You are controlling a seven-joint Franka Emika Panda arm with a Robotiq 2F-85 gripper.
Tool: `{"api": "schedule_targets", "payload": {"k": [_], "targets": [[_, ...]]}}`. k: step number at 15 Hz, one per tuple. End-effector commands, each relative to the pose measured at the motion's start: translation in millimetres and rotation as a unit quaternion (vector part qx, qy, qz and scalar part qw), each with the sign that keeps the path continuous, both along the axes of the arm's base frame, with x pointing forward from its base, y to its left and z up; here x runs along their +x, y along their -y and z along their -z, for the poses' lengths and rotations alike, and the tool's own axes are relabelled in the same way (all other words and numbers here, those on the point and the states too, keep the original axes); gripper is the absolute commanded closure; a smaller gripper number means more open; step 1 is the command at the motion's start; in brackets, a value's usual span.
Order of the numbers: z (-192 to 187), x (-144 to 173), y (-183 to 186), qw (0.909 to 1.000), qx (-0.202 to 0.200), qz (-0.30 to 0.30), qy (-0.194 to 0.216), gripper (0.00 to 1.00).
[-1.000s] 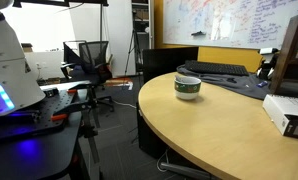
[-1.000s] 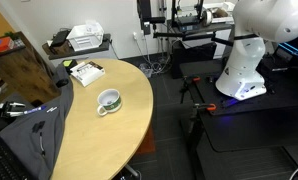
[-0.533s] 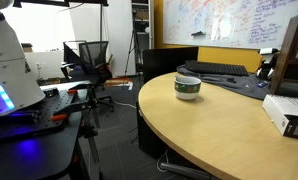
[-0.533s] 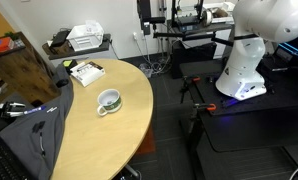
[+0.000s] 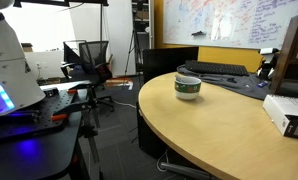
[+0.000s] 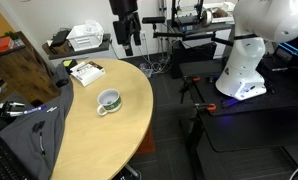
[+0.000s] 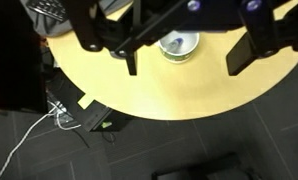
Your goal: Remove the blue marker from the green and white mug
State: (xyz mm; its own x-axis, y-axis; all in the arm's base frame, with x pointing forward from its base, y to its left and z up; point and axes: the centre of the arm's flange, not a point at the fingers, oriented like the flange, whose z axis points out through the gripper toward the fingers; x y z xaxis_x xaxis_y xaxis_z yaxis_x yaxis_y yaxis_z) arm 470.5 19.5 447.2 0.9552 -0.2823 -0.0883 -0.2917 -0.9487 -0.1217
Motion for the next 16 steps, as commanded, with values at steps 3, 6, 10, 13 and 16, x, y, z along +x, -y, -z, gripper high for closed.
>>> {"api": "schedule_targets", "payload": {"k": [3,6,10,13,16], "targets": [[54.4,85.7,-12.4,0.9883,0.025,0.149,-0.024,0.00],[98.0,120.8,-4.3,0.9727,0.038,0.226,-0.034,0.00],[151.1,145.8,21.5,0.9439,0.043,0.320,-0.069,0.00],[177.0,156.5,45.2,0.9376,0.049,0.336,-0.075,0.00],[195.9,162.9,64.9,0.9326,0.053,0.349,-0.075,0.15]]}}
